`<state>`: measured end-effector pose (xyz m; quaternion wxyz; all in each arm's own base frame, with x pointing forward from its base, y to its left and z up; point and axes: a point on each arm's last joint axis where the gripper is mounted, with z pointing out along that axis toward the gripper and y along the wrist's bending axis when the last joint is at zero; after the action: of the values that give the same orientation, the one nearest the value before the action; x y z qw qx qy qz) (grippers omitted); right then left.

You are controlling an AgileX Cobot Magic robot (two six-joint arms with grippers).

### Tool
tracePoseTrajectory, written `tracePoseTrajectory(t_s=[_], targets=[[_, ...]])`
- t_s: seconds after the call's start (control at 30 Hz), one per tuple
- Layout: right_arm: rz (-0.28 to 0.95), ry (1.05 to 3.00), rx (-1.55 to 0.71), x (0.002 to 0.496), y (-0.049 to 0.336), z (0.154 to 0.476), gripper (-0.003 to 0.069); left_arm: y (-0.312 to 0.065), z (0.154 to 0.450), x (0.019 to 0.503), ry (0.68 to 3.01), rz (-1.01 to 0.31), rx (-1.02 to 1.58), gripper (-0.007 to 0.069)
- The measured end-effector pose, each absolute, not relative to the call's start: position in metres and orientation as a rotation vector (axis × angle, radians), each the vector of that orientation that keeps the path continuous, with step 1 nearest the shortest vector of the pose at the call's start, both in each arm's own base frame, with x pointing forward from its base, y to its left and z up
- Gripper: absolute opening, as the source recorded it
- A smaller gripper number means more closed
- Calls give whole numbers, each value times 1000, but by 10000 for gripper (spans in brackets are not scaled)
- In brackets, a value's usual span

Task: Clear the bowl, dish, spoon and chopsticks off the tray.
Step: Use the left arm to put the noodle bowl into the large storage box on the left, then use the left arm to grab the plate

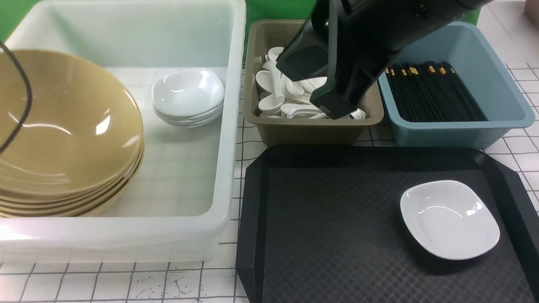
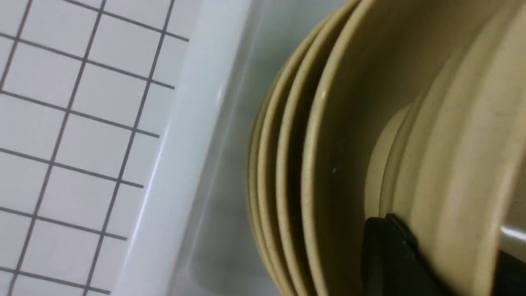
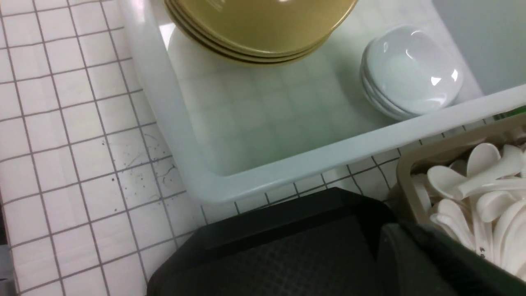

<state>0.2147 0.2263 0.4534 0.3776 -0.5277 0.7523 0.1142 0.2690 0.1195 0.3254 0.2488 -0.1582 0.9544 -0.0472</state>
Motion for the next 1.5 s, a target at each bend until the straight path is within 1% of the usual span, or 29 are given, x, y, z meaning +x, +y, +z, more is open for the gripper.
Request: tracePoseTrajectory(t_s=[0.03, 0.07, 0.1, 0.13, 0.2, 0.23, 0.27, 0.3, 0.33, 0.37, 0.4, 0.43, 0.5, 0.53, 0.57, 0.6, 0.67, 0.77, 0.8, 0.87, 0.9, 0.93, 1.03, 1.1, 1.13, 1.23, 1.27, 1.3, 1.5], targets=[[292, 1921, -1348, 215, 226, 454, 47, 121, 320, 269, 2618, -112, -429, 82], [292, 1921, -1348, 215, 226, 454, 47, 121, 320, 269, 2618, -112, -429, 88], [292, 1920, -1347, 215, 226, 454, 48, 123, 313, 270, 2648, -101, -427, 167], [292, 1920, -1347, 215, 226, 454, 48, 124, 313, 271, 2649, -101, -428, 177], [292, 1925, -1351, 215, 226, 453, 48, 123, 312, 272, 2649, -109, -429, 292], [291, 1929, -1355, 214, 226, 453, 48, 123, 312, 272, 2650, -113, -430, 335], [291, 1933, -1358, 214, 226, 453, 48, 123, 313, 272, 2649, -114, -430, 358], [287, 1948, -1370, 213, 225, 451, 48, 122, 320, 271, 2640, -115, -421, 460], [287, 1948, -1370, 213, 225, 451, 48, 122, 321, 271, 2638, -111, -419, 470], [281, 1958, -1378, 213, 224, 450, 48, 122, 328, 270, 2630, -93, -407, 512], [263, 1988, -1387, 212, 222, 449, 48, 122, 344, 269, 2603, -71, -392, 562], [250, 2009, -1382, 212, 221, 448, 48, 121, 356, 268, 2582, -65, -388, 581], [218, 2047, -1367, 213, 217, 446, 48, 113, 382, 265, 2534, -53, -360, 594], [217, 2052, -1367, 213, 217, 446, 48, 111, 385, 264, 2527, -51, -356, 594], [198, 2065, -1356, 214, 216, 445, 48, 104, 394, 263, 2512, -56, -335, 594], [166, 2096, -1332, 215, 214, 442, 48, 87, 411, 263, 2489, -75, -273, 584], [135, 2127, -1313, 217, 212, 437, 48, 61, 417, 265, 2494, -115, -165, 566], [120, 2196, -1288, 219, 208, 423, 48, 15, 415, 271, 2529, -194, 49, 538], [112, 2247, -1261, 220, 202, 414, 48, -17, 410, 273, 2550, -242, 195, 522], [91, 2335, -1219, 221, 189, 397, 48, -57, 397, 274, 2589, -288, 368, 509], [86, 2346, -1210, 221, 186, 395, 48, -65, 396, 273, 2591, -298, 404, 507], [76, 2391, -1183, 220, 179, 387, 48, -76, 390, 274, 2605, -306, 451, 505], [47, 2501, -1077, 216, 152, 365, 48, -135, 367, 274, 2620, -353, 671, 500], [36, 2535, -1024, 213, 139, 358, 48, -159, 356, 274, 2616, -367, 757, 498], [25, 2566, -972, 205, 124, 352, 48, -186, 343, 275, 2596, -385, 837, 498], [9, 2605, -853, 186, 94, 345, 48, -228, 315, 276, 2579, -424, 943, 498], [8, 2606, -848, 186, 94, 345, 48, -229, 316, 275, 2572, -427, 948, 498], [6, 2610, -805, 177, 84, 344, 48, -248, 303, 276, 2575, -447, 990, 498], [-7, 2591, -651, 144, 51, 342, 50, -314, 270, 290, 2570, -544, 1070, 498]])
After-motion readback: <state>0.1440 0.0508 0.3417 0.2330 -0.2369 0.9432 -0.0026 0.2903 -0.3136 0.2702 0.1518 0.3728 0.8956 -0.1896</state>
